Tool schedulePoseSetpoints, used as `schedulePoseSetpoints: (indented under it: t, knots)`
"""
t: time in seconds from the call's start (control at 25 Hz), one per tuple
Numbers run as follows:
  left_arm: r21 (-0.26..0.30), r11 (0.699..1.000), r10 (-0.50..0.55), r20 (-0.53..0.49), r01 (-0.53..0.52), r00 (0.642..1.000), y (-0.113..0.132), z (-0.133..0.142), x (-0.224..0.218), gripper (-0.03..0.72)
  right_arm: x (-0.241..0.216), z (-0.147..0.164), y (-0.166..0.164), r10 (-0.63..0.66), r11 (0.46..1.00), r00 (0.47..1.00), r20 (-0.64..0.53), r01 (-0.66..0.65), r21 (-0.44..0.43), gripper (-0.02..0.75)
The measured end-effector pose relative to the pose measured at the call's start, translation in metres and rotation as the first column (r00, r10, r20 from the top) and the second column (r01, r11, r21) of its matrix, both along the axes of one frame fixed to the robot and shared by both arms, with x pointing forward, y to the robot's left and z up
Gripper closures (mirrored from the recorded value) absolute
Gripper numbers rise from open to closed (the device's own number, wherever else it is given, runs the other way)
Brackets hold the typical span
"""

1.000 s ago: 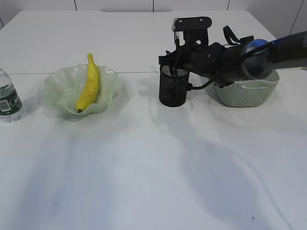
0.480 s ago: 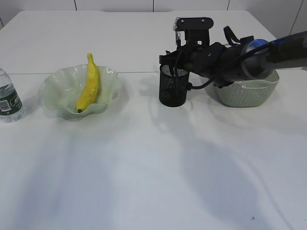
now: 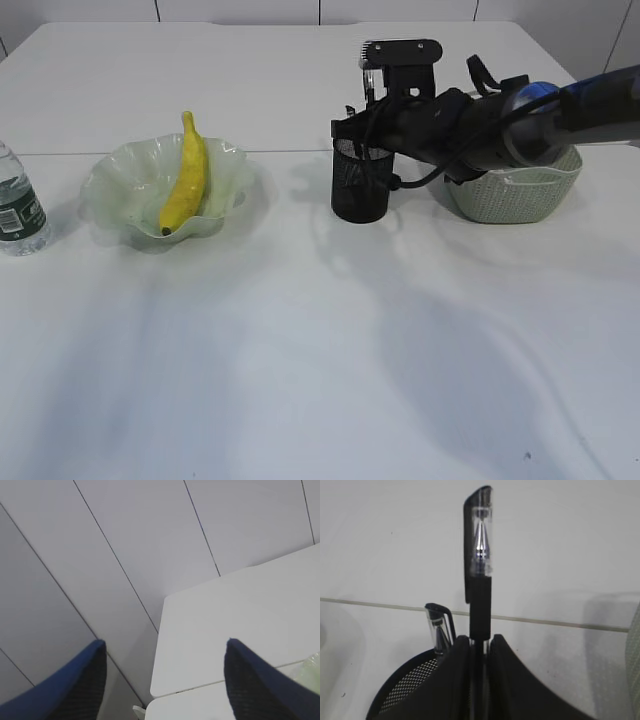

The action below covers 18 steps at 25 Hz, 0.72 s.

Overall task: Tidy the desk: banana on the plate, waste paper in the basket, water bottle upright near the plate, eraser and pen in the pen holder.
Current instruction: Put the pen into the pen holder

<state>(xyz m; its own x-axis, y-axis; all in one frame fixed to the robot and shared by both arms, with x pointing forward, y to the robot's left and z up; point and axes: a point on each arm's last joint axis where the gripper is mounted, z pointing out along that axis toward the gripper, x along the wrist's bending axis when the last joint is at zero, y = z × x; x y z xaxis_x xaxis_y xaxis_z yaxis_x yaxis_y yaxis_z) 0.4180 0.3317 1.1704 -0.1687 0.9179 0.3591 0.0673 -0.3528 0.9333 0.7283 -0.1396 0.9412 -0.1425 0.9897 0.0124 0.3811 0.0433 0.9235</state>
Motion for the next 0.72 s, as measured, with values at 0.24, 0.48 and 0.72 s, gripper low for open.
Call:
schedulePoseSetpoints:
  t: [0.24,0.48,0.72]
  knots:
    - [-0.001,1.0,0.0,0.0,0.0,1.0,0.0,0.0,0.0,0.168,0.0,-0.001,0.0,-0.007,1.0,1.0,-0.01,0.007,0.007,0.535]
    - [-0.001,1.0,0.0,0.0,0.0,1.0,0.0,0.0,0.0,0.168,0.0,-0.001,-0.001,-0.012,1.0,1.0,-0.014,0.012,0.01,0.506]
    - [-0.002,1.0,-0.001,0.002,0.001,1.0,0.0,0.0,0.0,0.168,-0.002,0.012,-0.001,-0.006,1.0,1.0,0.01,0.006,0.004,0.505]
